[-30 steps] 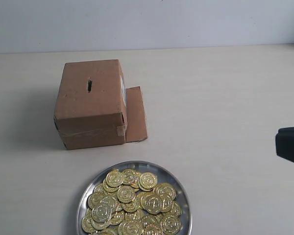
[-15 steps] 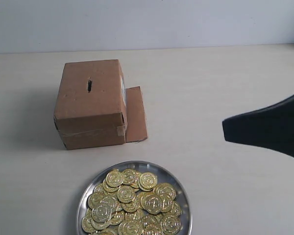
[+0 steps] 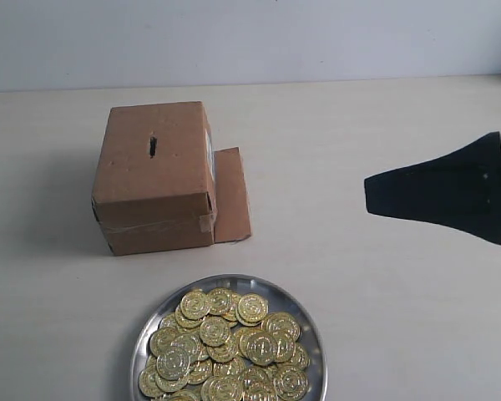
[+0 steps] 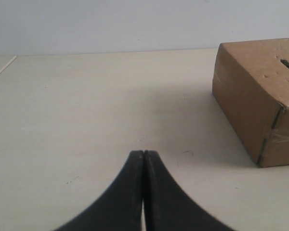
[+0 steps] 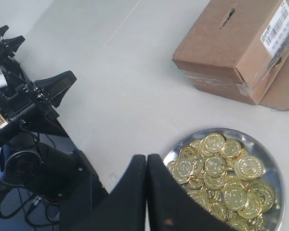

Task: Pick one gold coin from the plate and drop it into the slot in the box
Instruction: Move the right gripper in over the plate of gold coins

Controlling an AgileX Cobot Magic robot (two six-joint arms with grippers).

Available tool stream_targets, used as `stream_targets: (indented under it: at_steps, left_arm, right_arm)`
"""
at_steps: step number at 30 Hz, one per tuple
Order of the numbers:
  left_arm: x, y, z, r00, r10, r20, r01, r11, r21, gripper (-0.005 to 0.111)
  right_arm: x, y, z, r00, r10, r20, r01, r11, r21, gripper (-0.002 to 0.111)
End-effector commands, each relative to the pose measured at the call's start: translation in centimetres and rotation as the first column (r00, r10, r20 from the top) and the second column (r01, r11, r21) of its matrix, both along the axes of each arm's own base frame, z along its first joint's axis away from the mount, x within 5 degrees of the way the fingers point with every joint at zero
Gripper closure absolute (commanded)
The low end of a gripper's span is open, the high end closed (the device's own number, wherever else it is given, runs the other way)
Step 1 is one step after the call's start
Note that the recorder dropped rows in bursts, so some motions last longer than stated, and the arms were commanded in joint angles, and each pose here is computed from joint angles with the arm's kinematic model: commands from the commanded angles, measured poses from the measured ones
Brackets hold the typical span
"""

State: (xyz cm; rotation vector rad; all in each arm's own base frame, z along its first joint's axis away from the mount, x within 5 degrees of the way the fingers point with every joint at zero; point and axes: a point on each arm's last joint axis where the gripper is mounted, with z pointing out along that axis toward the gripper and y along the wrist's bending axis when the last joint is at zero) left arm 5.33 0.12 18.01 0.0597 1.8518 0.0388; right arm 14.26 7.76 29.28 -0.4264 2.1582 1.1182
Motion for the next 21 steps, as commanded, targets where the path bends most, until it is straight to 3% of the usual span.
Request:
stream_targets:
  at_steps: [1,7,11,21]
  left_arm:
    - [0.0,0.0,0.1,1.000,-0.007,0.011,0.007,1.000,0.004,0.107]
    - [0.0,0.0,0.1,1.000,-0.007,0.011,0.007,1.000,0.004,0.107]
    - [0.0,0.0,0.1,1.000,-0.007,0.011,0.007,1.000,0.004,0.107]
    - [0.0,0.0,0.1,1.000,-0.007,0.011,0.007,1.000,0.004,0.107]
  right_arm:
    - [0.1,0.0,0.2,1.000,0.008,0.030,-0.008,1.000,-0.005,0.108]
    - [0.6,-0.2,0.2,0.998,-0.042,0.048,0.043,0.999,-0.015,0.108]
    - [0.2,0.1,0.5,0.999,0.046,0.030,-0.045,0.999,-0.028,0.108]
    - [0.1,0.3,2.5,0.977,0.207,0.046,-0.177,0.918,-0.355,0.108]
